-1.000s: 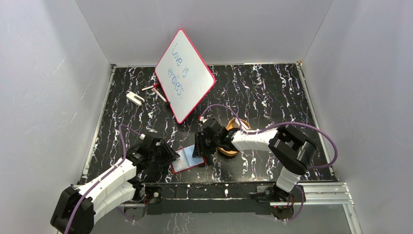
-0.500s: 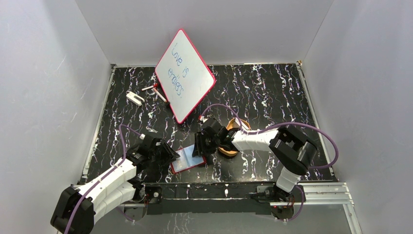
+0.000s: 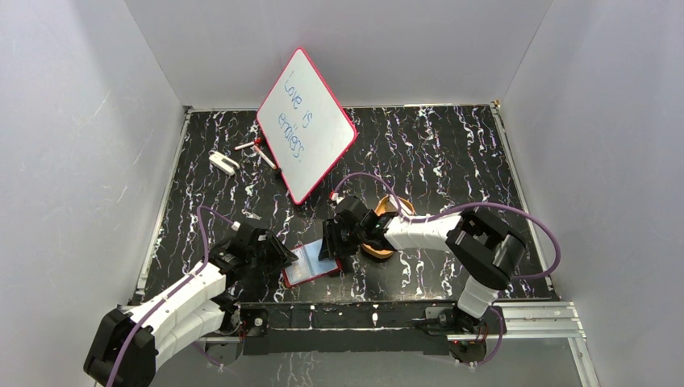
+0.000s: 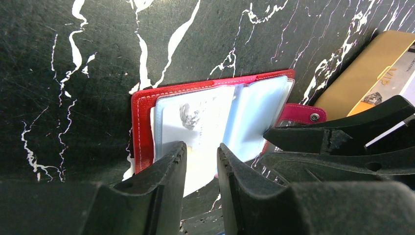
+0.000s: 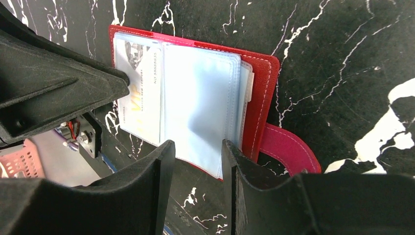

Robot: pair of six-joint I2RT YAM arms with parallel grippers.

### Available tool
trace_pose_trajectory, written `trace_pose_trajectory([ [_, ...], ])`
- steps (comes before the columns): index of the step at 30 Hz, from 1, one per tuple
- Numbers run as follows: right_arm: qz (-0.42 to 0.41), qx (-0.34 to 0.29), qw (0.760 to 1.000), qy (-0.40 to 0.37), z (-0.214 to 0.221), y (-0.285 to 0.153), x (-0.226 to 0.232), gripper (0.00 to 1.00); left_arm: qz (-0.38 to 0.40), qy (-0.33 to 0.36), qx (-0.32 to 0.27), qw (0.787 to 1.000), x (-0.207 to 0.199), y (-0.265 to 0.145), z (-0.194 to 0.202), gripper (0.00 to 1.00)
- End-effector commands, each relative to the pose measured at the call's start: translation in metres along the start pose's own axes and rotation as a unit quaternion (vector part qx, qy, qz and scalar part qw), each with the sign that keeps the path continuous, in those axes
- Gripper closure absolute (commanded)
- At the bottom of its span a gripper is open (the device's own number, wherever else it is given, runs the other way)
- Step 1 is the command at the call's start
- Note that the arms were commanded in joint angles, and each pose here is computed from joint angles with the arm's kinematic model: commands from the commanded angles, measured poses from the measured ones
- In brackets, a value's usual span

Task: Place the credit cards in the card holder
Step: Turn over the card slot in the card holder.

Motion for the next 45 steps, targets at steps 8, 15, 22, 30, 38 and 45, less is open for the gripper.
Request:
trace_pose_trajectory([
  [8, -0.049, 0.042, 0.998, 0.015, 0.013, 0.014, 0.005, 0.52, -0.049, 0.006, 0.017, 0.999, 0.023, 0.003, 0.010, 0.71],
  [15, -0.077, 0.059, 0.995, 0.013, 0.018, 0.024, 0.018, 0.52, -0.048, 0.005, 0.018, 0.999, 0.024, 0.003, 0.010, 0.71],
  [22, -0.104, 0.055, 0.993, -0.012, 0.020, 0.029, 0.036, 0.52, -0.047, 0.005, 0.015, 0.999, 0.023, 0.002, 0.009, 0.71],
  [30, -0.120, 0.057, 0.990, -0.040, 0.024, 0.036, 0.054, 0.52, -0.042, 0.003, 0.009, 0.999, 0.019, -0.001, 0.007, 0.71],
  [38, -0.115, 0.043, 0.992, -0.039, 0.020, 0.038, 0.055, 0.53, -0.035, 0.007, -0.010, 0.999, 0.009, -0.013, -0.001, 0.68],
  [45, -0.113, 0.038, 0.992, -0.031, 0.018, 0.039, 0.055, 0.53, -0.022, 0.010, 0.011, 1.000, 0.007, -0.026, 0.006, 0.56],
])
Point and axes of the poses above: each gripper's point midway between its finger pads, its own y axis out along the fingers, its own x axis along the line the jaws close on, z = x × y, the point moved 5 cm from there along -y, back along the fingers, and after that the axes turned 3 degrees about y, right-handed, at the moved point
